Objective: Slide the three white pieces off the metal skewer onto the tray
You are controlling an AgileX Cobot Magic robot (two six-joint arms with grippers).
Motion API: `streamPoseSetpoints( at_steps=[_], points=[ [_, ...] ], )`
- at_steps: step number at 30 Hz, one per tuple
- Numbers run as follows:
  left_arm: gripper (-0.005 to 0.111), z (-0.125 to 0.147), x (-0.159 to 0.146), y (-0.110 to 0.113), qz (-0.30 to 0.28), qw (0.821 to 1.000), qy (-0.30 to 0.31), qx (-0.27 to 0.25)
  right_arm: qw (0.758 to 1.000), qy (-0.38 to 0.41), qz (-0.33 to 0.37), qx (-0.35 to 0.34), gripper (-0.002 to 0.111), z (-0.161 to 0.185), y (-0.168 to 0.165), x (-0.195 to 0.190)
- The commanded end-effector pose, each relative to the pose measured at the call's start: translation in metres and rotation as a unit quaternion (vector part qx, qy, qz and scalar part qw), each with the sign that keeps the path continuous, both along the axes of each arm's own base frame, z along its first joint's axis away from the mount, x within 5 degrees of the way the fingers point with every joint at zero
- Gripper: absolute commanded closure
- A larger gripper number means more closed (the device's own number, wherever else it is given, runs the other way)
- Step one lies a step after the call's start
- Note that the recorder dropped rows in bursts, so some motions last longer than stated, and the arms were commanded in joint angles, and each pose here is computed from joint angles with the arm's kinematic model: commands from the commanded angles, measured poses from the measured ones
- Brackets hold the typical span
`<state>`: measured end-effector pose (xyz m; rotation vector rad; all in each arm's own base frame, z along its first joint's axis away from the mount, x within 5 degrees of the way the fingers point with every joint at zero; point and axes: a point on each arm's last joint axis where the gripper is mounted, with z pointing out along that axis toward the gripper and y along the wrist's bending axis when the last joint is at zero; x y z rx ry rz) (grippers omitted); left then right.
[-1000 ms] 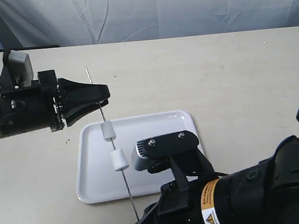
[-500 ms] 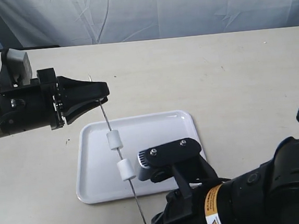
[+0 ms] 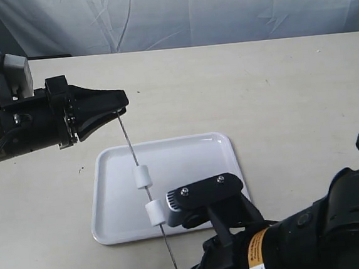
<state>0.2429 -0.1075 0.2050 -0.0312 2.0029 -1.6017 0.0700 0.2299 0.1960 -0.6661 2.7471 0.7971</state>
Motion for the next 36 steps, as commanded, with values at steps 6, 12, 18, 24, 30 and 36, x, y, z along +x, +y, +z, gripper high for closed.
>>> streamPoseSetpoints(
  at_steps=[6,12,18,24,30,36],
  points=[
    [0.083,0.002,0.004,0.001,0.021,1.000,-0.011,-0.005,1.000,0.016,0.012,-0.020,0.109,-0.002,-0.003,-0.007],
    [0.083,0.002,0.005,0.002,0.026,1.000,-0.010,-0.007,0.999,0.024,0.007,-0.021,0.109,-0.002,-0.003,-0.010],
    [0.083,-0.001,0.005,0.002,0.023,1.000,-0.008,0.013,0.999,0.033,0.011,-0.035,0.109,-0.003,-0.005,-0.011],
    [0.083,-0.021,0.001,0.006,0.002,0.991,0.007,0.135,0.997,0.035,0.012,-0.063,0.109,-0.006,-0.010,-0.012],
    [0.083,-0.036,-0.004,0.011,-0.017,0.975,0.039,0.219,0.997,0.026,0.003,-0.074,0.109,-0.007,-0.012,-0.010],
    [0.083,-0.051,-0.003,0.011,-0.029,0.972,0.067,0.223,0.997,0.026,0.003,-0.075,0.109,-0.007,-0.012,-0.010]
  ],
)
